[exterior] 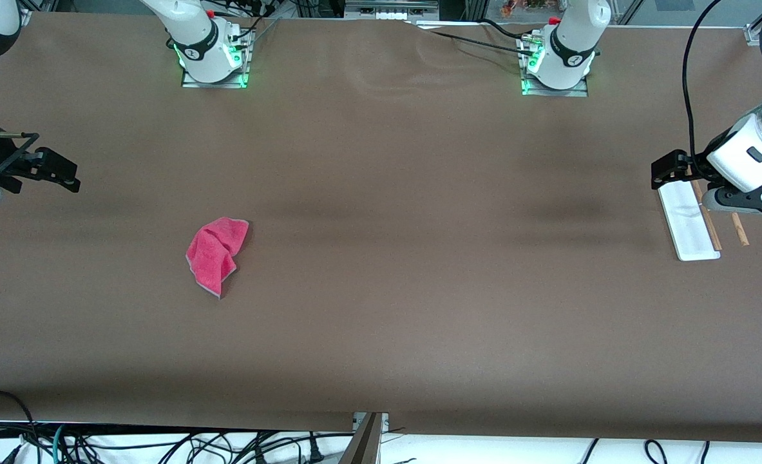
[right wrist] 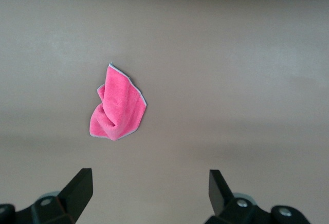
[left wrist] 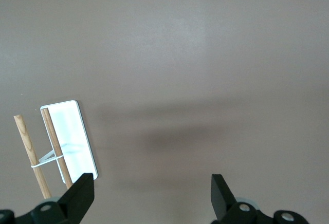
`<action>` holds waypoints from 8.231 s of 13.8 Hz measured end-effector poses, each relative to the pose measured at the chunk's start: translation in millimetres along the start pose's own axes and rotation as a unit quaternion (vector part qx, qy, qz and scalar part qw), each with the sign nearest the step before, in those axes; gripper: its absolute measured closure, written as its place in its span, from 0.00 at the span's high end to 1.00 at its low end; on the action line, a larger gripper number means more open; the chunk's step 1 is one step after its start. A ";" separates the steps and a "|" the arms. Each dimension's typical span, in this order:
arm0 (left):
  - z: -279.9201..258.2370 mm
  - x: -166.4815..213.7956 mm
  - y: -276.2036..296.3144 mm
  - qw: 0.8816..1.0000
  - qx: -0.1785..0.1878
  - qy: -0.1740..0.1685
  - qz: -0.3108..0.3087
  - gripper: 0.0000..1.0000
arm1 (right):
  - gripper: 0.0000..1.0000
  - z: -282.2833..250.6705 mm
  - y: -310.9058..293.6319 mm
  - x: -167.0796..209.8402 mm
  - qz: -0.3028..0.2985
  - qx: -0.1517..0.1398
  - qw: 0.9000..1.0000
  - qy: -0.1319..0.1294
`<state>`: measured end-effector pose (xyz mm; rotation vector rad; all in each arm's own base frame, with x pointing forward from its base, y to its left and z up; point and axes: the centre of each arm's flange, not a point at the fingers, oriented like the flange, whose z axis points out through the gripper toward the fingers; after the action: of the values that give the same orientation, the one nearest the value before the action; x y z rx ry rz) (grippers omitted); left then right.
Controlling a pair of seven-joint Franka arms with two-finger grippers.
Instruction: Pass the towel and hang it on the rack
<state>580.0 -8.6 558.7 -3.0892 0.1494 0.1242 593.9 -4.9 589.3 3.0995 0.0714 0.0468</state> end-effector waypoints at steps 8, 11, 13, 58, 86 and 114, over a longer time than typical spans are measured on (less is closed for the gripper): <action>-0.2 0.0 0.2 1.000 0.000 0.000 0.000 1.00 | 1.00 -1.4 -1.9 0.6 -0.002 -0.001 1.000 0.002; -0.2 0.1 0.2 1.000 0.000 0.000 0.000 1.00 | 1.00 -1.4 -1.9 0.6 -0.002 -0.001 1.000 0.002; -0.2 0.1 0.4 1.000 0.000 0.000 0.000 1.00 | 1.00 -1.4 -1.9 0.6 -0.002 -0.001 1.000 0.002; 0.1 0.6 -17.1 0.999 -0.038 0.008 -0.023 1.00 | 1.00 347.9 -121.1 119.0 -0.072 0.030 0.993 0.085; -14.1 10.8 -15.8 0.999 -0.027 0.027 -0.017 1.00 | 0.49 386.4 -127.4 93.0 -0.070 0.059 0.995 -0.037; 8.9 21.6 -18.4 0.999 -0.029 0.007 -0.018 1.00 | 0.02 83.0 -334.1 85.9 0.026 0.094 0.995 0.028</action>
<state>602.5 8.2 548.8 -3.1494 0.0928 0.1089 667.0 329.2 495.0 3.2872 -0.0023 0.1375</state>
